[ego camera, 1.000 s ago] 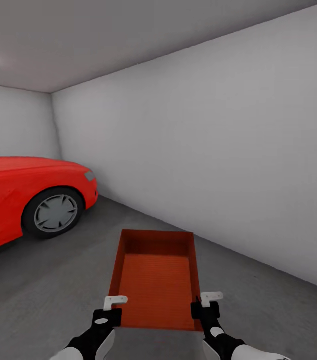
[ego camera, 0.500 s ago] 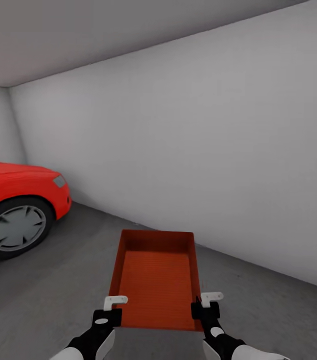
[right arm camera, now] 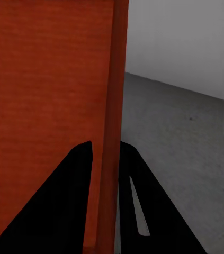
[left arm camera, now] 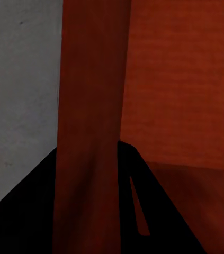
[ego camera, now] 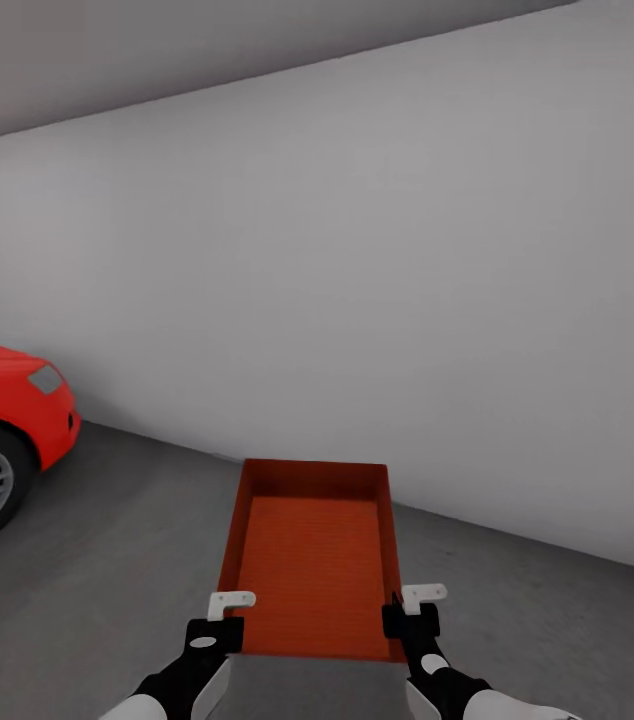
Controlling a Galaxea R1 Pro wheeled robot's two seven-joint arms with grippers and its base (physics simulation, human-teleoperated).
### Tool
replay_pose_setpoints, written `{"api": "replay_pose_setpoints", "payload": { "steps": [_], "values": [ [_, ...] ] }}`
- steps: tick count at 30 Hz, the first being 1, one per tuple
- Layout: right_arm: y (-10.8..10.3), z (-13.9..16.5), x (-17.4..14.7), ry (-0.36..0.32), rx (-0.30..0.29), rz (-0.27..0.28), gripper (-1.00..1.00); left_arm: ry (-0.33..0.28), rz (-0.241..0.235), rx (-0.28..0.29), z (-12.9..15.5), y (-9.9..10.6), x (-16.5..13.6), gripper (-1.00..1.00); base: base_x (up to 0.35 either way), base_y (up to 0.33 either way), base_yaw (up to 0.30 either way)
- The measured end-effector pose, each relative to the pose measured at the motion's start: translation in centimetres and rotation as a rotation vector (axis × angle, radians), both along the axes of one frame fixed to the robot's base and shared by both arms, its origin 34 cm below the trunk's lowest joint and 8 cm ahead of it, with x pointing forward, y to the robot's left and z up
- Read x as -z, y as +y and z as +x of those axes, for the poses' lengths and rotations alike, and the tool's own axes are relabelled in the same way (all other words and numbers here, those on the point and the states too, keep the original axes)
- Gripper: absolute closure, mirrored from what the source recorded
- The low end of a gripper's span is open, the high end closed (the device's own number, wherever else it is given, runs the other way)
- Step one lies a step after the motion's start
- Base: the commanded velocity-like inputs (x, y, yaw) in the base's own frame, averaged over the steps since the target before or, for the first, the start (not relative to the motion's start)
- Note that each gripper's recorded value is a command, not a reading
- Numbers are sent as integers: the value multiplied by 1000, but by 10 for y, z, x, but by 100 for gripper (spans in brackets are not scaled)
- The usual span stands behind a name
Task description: Move the two storage containers from the living room to the garage. In the garage, place one container on the floor and stack the other container on top of it (either order is fine).
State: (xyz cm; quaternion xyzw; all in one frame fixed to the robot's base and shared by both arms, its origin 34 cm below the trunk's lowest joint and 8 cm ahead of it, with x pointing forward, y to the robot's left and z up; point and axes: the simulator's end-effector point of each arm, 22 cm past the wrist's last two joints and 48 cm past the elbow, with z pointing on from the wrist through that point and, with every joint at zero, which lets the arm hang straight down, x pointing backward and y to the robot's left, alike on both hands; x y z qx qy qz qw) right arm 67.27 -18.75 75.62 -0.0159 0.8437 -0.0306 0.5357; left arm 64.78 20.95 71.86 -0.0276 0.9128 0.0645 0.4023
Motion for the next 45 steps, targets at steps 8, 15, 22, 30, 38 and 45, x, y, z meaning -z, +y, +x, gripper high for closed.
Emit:
{"api": "replay_pose_setpoints", "payload": {
  "steps": [8, 15, 22, 30, 38, 45],
  "values": [
    [0, 0, 0, 1, 0, 0, 100, 1, 0, 0, 0, 0, 0, 100, 321, 155, -282],
    [0, 0, 0, 1, 0, 0, 100, 1, 0, 0, 0, 0, 0, 100, 319, 176, -282],
    [0, 0, 0, 1, 0, 0, 100, 1, 0, 0, 0, 0, 0, 100, 314, 187, -282],
    [0, 0, 0, 1, 0, 0, 100, 1, 0, 0, 0, 0, 0, 100, 314, 188, -282],
    [0, 0, 0, 0, 0, 0, 100, 0, 0, 0, 0, 0, 0, 100, 314, 188, -248],
    [0, 0, 0, 2, 0, 0, 100, 1, 0, 0, 0, 0, 0, 100, 314, 188, -24]
  ]
}}
